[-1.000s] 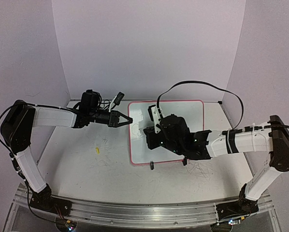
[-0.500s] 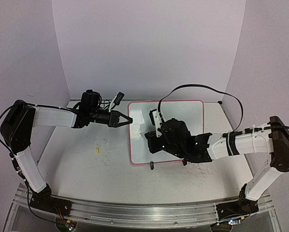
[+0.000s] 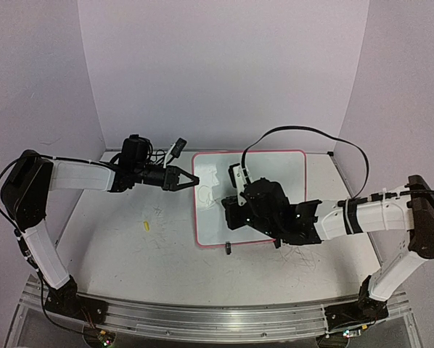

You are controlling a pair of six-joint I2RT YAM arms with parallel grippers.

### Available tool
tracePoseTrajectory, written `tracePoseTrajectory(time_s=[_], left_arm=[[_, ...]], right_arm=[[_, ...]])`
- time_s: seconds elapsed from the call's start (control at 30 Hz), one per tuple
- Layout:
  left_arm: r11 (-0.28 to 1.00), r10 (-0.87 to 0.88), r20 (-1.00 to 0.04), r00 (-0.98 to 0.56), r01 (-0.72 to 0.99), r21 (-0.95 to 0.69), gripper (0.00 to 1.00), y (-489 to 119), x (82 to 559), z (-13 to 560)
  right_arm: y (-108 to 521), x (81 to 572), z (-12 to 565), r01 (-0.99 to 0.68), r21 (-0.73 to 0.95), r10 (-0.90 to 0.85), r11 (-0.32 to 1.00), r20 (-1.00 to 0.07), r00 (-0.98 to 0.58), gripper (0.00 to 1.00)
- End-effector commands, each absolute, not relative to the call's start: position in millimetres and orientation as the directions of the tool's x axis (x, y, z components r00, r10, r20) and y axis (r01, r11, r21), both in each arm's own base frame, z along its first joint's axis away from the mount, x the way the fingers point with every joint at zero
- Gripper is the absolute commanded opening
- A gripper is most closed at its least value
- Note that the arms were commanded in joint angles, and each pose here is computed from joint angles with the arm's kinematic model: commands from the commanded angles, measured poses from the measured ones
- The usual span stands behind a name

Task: Write a sentence on the whiteboard
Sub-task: Write a sentence at the center of the board.

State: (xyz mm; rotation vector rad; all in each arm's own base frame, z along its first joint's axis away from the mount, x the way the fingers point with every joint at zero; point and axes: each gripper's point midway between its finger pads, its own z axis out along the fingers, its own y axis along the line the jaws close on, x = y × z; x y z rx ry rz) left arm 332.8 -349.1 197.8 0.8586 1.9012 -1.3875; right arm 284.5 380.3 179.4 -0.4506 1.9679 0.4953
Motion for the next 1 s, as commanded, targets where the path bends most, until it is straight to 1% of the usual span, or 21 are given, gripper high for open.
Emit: tracePoseTrajectory(time_s=[0.0,0.87,0.97], left_arm=[[0.249,0.116,-0.835,-0.537,0.83,-0.499,0.0,-348.5,333.8,214.8],[0.247,0.116,-0.838,-0.533,0.833,-0.496,0.0,-348.9,333.0,216.3],[0.25,0.116,-0.838,-0.533,0.832,-0.495,0.0,-348.6,333.0,215.8]], right_arm=[[380.0,300.0,211.8,-0.468,0.158,-0.021,0.869,-0.935,-0.355,0.0],[401.1,301.6,206.9,-0.519,0.157,-0.052,0.84,-0.93,-0.364,0.0],[396.0,296.5,215.2,-0.531,0.17,-0.038,0.83,-0.933,-0.357,0.0]])
